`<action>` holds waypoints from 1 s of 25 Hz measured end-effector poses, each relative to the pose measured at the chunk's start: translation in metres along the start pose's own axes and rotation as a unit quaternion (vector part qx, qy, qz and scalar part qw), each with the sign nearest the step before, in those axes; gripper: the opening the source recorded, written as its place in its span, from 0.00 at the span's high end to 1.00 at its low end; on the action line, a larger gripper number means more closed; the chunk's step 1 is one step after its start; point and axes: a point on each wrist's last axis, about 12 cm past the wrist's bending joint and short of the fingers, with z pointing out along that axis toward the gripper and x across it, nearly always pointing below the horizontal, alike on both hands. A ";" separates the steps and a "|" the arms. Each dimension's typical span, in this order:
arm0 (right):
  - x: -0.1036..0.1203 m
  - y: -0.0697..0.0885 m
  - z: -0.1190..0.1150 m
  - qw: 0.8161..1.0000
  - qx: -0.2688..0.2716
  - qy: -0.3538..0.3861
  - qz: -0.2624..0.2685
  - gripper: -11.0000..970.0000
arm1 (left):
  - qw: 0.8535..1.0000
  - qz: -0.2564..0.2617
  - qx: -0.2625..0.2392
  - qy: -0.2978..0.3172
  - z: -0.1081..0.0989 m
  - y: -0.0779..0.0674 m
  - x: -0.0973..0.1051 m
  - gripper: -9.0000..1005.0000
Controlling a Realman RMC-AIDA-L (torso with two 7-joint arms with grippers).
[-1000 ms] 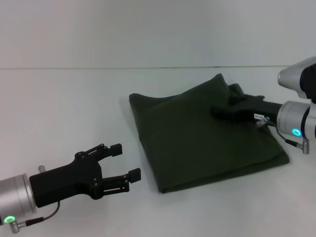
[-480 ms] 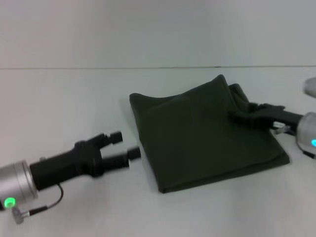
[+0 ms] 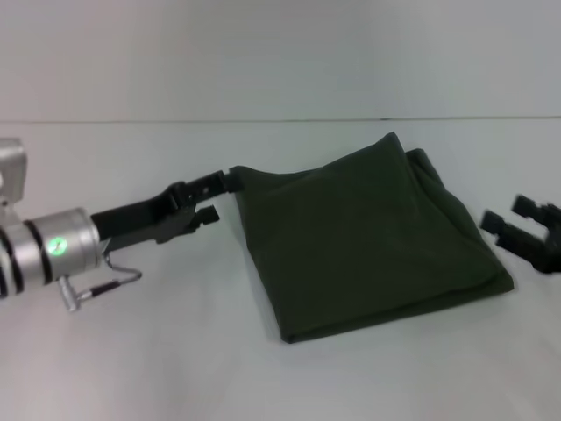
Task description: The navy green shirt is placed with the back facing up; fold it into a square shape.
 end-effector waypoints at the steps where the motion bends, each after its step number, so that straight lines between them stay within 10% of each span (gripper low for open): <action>1: 0.004 0.001 -0.007 1.000 0.000 -0.001 0.002 0.19 | 1.000 -0.003 -0.010 0.000 0.004 -0.001 -0.003 0.05; 25: 0.042 0.036 -0.040 0.990 -0.112 0.059 -0.059 0.19 | 0.987 0.046 -0.155 0.003 0.062 -0.006 -0.019 0.07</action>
